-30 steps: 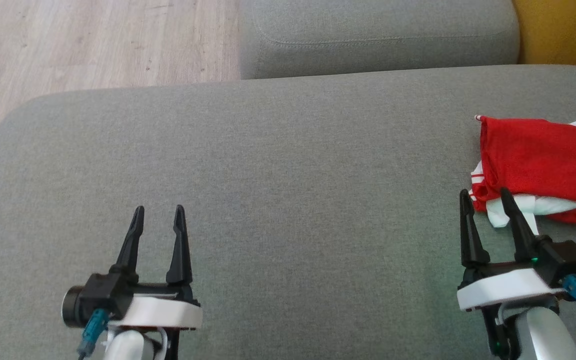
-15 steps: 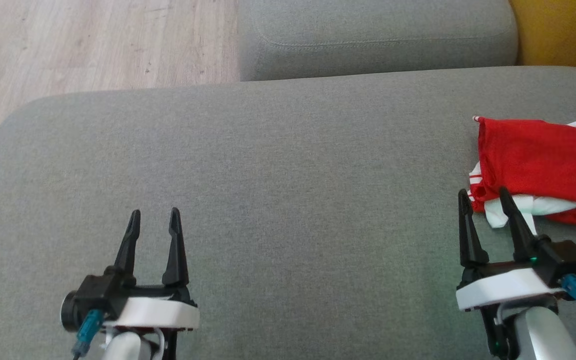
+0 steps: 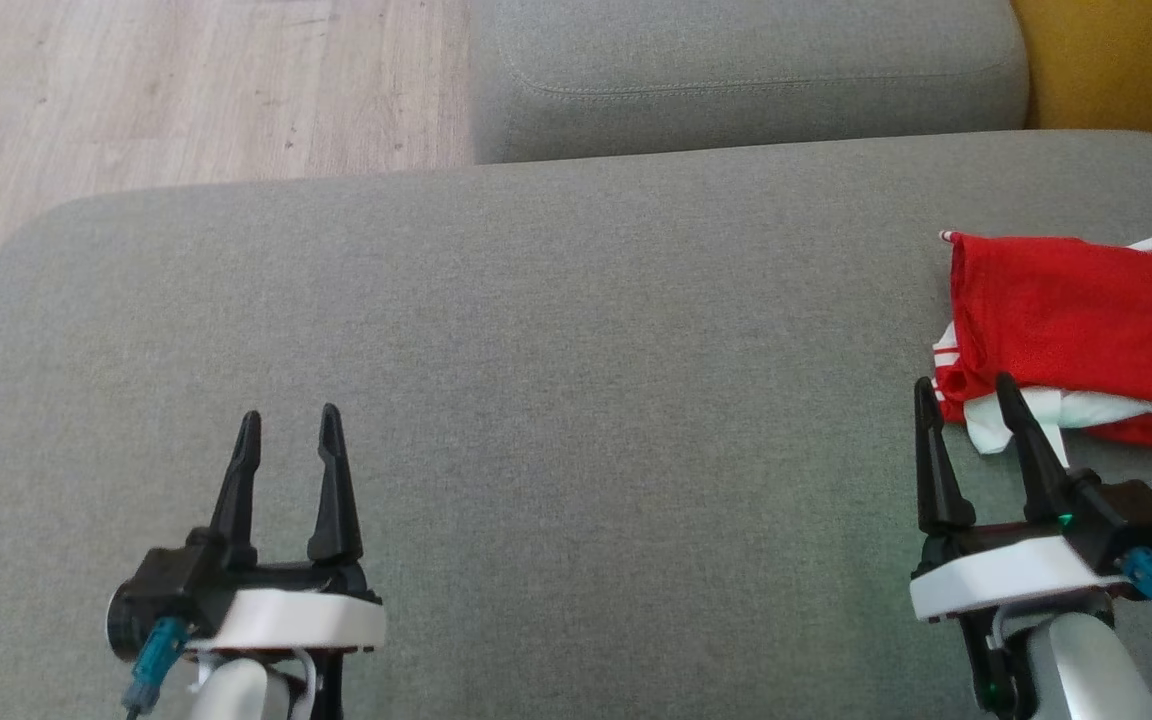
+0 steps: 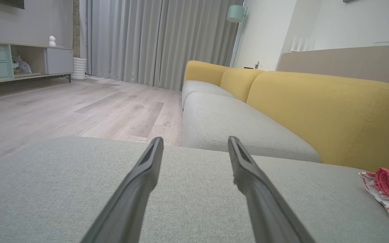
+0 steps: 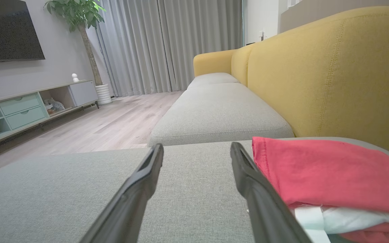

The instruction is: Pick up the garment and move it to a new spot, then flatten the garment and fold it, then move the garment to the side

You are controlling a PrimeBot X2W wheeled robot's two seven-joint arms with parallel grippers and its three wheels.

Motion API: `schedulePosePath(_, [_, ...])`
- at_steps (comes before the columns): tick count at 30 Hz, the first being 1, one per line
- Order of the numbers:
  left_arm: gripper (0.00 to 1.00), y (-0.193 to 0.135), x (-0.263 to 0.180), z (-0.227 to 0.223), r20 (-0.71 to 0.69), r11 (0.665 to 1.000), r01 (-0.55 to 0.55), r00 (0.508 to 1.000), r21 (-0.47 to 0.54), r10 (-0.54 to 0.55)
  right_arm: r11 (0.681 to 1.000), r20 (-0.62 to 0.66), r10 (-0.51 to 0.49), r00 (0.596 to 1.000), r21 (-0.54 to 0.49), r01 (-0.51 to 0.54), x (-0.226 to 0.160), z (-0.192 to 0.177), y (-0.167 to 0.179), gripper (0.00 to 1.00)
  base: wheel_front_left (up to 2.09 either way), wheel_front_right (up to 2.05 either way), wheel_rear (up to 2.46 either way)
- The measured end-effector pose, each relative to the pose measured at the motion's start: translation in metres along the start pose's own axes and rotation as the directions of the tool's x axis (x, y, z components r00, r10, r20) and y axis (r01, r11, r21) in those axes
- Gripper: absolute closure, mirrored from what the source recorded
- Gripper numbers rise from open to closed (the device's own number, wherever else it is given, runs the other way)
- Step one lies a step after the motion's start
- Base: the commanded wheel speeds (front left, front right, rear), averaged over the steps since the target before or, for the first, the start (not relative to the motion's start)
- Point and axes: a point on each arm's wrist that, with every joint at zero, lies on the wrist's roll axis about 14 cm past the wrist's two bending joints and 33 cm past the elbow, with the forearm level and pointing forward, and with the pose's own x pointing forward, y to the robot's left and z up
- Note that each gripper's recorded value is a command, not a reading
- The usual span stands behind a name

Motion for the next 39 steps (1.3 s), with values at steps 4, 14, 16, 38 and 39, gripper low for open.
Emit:
schedulePosePath(4, [0.0, 0.001, 0.0, 0.0, 0.002, 1.0, -0.006, 1.0, -0.017, 0.007, 1.0, 0.001, 0.002, 1.0, 0.0, -0.002, 0.0, 0.0, 0.001, 0.0, 0.0, 0.0, 0.0])
schedulePosePath(14, [0.0, 0.001, 0.0, 0.001, 0.005, 1.0, -0.008, 1.0, -0.025, 0.008, 1.0, 0.004, 0.003, 1.0, -0.001, -0.003, 0.0, 0.001, 0.001, 0.0, 0.0, 0.0, 0.0])
schedulePosePath(16, [0.0, 0.002, 0.0, 0.001, 0.005, 0.999, -0.01, 1.0, -0.033, 0.011, 1.0, 0.004, 0.003, 1.0, 0.0, -0.003, 0.0, 0.001, 0.001, 0.0, 0.0, 0.0, 0.0])
schedulePosePath(38, [1.0, 0.02, -0.024, -0.044, -0.163, 0.976, -0.116, 0.983, -0.187, 0.085, 0.978, -0.147, -0.065, 0.987, 0.187, 0.092, -0.024, -0.042, -0.011, 1.0, 0.0, 0.0, 0.0])
schedulePosePath(39, [1.0, 0.021, -0.024, -0.044, -0.166, 0.97, -0.125, 0.982, -0.206, 0.091, 0.973, -0.144, -0.071, 0.987, 0.21, 0.101, -0.023, -0.041, -0.012, 1.0, 0.0, 0.0, 0.0])
